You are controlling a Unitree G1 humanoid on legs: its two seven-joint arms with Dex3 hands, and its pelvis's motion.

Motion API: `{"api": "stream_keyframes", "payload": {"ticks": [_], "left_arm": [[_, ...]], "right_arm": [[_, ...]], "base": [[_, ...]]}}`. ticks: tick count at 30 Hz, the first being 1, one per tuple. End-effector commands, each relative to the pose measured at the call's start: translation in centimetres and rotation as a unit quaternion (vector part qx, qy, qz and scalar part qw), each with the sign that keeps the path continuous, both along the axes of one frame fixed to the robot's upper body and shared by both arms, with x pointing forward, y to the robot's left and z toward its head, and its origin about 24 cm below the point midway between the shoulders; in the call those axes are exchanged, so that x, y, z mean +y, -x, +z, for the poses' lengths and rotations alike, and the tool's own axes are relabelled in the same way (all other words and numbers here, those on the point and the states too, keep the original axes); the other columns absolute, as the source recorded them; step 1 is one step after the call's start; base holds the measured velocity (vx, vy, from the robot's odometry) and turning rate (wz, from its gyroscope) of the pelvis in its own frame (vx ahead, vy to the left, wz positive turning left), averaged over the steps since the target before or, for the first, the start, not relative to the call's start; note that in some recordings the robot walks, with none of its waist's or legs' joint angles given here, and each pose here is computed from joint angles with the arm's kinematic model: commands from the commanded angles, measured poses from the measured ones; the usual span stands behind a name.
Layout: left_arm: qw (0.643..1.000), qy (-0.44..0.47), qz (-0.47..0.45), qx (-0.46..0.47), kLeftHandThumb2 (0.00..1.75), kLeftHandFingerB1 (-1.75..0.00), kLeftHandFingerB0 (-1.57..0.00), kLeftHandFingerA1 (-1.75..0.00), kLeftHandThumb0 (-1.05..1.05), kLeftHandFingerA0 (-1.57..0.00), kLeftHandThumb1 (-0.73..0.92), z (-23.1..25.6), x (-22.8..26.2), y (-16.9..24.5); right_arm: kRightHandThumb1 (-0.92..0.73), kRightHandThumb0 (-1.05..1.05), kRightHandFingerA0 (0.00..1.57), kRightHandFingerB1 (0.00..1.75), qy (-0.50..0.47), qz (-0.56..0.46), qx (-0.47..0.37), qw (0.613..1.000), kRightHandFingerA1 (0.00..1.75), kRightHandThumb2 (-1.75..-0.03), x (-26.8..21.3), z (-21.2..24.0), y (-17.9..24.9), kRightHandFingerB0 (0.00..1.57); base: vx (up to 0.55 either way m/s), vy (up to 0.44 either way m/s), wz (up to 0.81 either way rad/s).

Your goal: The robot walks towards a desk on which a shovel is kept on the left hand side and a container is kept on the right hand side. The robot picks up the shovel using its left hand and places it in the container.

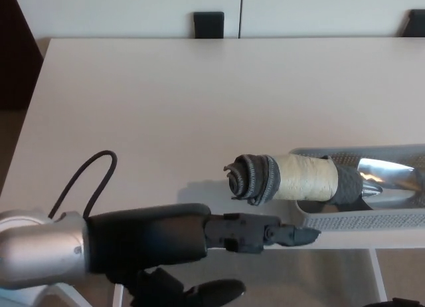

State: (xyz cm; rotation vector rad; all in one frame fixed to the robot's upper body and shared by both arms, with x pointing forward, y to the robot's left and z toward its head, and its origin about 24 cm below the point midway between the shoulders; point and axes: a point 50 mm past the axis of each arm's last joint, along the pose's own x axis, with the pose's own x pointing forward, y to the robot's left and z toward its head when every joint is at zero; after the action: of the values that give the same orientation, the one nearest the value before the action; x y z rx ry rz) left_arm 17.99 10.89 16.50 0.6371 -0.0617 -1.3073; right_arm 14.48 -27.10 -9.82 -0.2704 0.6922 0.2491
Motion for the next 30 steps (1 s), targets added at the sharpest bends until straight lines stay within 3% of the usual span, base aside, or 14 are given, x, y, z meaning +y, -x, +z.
{"api": "stream_keyframes", "payload": {"ticks": [1,2,8,23,29,30], "left_arm": [[0.898,-0.155,0.085,0.402,1.11,-0.47,0.0,-0.49,-0.34,-0.01,0.58,-17.3,11.9,7.5],[0.905,-0.153,0.092,0.386,0.66,-0.3,-0.23,-0.32,-0.72,-0.24,0.83,-17.0,12.1,7.5],[0.898,-0.139,0.091,0.408,0.66,-0.3,-0.25,-0.31,-0.67,-0.27,0.83,-16.9,12.4,7.6],[0.915,-0.195,0.08,0.345,0.66,-0.31,-0.26,-0.32,-0.74,-0.24,0.84,-17.5,12.8,7.2],[0.903,-0.207,0.285,0.246,0.64,-0.32,-0.29,-0.35,-0.69,-0.31,0.78,-21.2,13.2,6.1],[0.893,-0.206,0.323,0.237,0.64,-0.32,-0.28,-0.36,-0.68,-0.3,0.78,-21.9,13.5,6.9]], "right_arm": [[-0.63,-0.39,0.77,0.42,0.04,0.023,0.025,0.999,0.49,-0.58,-0.7,-0.2,-0.1,0.56],[-0.63,-0.39,0.77,0.42,0.042,0.024,0.026,0.999,0.49,-0.58,-0.7,-0.2,-0.1,0.56],[-0.64,-0.4,0.77,0.42,0.05,0.038,0.021,0.998,0.48,-0.58,-0.7,0.0,-0.3,0.56],[-0.63,-0.38,0.78,0.42,0.043,0.022,0.024,0.999,0.49,-0.58,-0.7,-0.2,-0.4,0.57],[-0.64,-0.38,0.76,0.42,0.048,0.031,0.018,0.998,0.49,-0.58,-0.7,0.1,-0.6,0.55],[-0.51,-0.45,0.69,0.54,0.047,0.029,0.027,0.998,0.62,-0.81,-0.5,-0.4,0.5,0.5]], "base": [[0.0,0.0,0.0],[0.0,0.0,0.0],[0.0,0.0,0.0],[0.0,0.0,0.0],[0.0,0.0,0.0],[0.0,0.0,0.0]]}}
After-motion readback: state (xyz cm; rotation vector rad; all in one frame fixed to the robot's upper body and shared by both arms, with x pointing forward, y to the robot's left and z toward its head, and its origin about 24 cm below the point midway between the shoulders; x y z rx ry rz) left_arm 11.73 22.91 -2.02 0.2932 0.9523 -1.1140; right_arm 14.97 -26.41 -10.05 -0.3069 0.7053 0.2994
